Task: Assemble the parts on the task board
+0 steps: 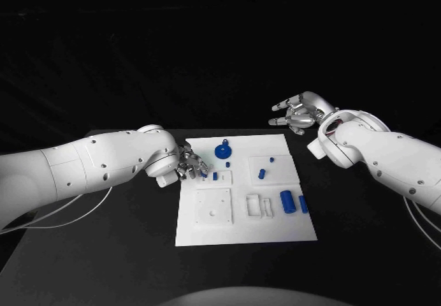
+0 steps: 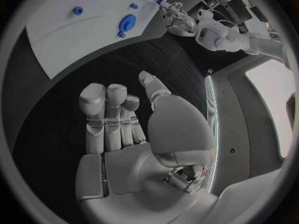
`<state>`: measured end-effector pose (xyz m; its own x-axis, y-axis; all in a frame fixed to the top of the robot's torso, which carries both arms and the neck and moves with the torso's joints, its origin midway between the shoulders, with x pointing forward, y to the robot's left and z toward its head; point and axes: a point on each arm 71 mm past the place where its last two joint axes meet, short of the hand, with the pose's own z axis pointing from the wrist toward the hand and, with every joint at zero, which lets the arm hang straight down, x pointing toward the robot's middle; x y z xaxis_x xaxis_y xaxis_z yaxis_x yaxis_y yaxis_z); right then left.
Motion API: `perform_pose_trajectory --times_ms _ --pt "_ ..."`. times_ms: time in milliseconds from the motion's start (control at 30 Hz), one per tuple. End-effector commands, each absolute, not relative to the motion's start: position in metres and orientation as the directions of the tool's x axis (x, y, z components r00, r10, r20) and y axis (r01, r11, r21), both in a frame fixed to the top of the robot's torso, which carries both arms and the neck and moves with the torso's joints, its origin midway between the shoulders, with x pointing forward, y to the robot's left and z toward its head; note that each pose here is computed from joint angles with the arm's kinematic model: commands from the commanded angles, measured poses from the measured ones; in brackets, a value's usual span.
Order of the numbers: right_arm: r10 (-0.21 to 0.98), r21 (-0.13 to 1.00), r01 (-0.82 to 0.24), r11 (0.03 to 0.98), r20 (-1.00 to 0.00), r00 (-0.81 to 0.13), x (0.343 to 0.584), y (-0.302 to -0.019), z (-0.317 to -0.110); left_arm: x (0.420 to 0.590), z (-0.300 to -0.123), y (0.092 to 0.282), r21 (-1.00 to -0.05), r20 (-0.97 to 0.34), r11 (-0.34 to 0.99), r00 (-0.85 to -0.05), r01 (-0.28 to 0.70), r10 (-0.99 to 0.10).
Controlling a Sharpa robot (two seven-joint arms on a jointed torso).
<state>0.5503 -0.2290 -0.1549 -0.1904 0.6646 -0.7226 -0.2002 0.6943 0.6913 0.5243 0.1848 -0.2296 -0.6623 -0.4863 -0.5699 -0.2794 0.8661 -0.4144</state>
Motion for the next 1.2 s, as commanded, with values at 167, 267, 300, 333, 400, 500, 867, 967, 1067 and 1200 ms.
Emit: perform_pose_trajectory --times_ms 167,267,300,333,400,500,867,967,1067,1200 --pt "0.661 0.691 -0.210 0.692 -0.723 -0.200 0.5498 -0.2277 -0.1547 0.5228 -0.2301 0.1819 -0.410 -0.582 0.878 -0.670 -0.247 -0.461" --pt "0.661 0.691 -0.210 0.692 -0.723 -0.200 0.5499 -0.2280 -0.1548 0.5221 -0.2307 0.1823 -0.405 -0.584 0.882 -0.673 -0.242 -0.453" --pt "0.661 0.691 -0.210 0.692 -0.723 -0.200 0.5499 -0.2280 -0.1548 0.5219 -0.2308 0.1824 -0.405 -0.585 0.882 -0.674 -0.241 -0.452" --pt "0.661 0.691 -0.210 0.692 -0.723 -0.200 0.5499 -0.2280 -0.1548 0.5217 -0.2309 0.1825 -0.403 -0.586 0.884 -0.674 -0.239 -0.449" --pt "0.661 0.691 -0.210 0.692 -0.723 -0.200 0.5499 -0.2280 -0.1549 0.5213 -0.2313 0.1828 -0.400 -0.589 0.886 -0.675 -0.235 -0.445" --pt "0.661 0.691 -0.210 0.692 -0.723 -0.200 0.5499 -0.2279 -0.1549 0.5210 -0.2316 0.1830 -0.396 -0.592 0.889 -0.676 -0.230 -0.439" --pt "0.661 0.691 -0.209 0.692 -0.723 -0.200 0.5500 -0.2281 -0.1551 0.5195 -0.2325 0.1842 -0.384 -0.597 0.897 -0.683 -0.219 -0.422" --pt "0.661 0.691 -0.209 0.692 -0.723 -0.200 0.5501 -0.2282 -0.1551 0.5192 -0.2329 0.1845 -0.382 -0.596 0.898 -0.685 -0.218 -0.419" --pt "0.661 0.691 -0.209 0.692 -0.723 -0.201 0.5501 -0.2282 -0.1551 0.5187 -0.2332 0.1843 -0.381 -0.594 0.899 -0.688 -0.216 -0.417" --pt "0.661 0.691 -0.209 0.692 -0.723 -0.201 0.5500 -0.2283 -0.1552 0.5183 -0.2335 0.1842 -0.377 -0.594 0.902 -0.691 -0.212 -0.411"
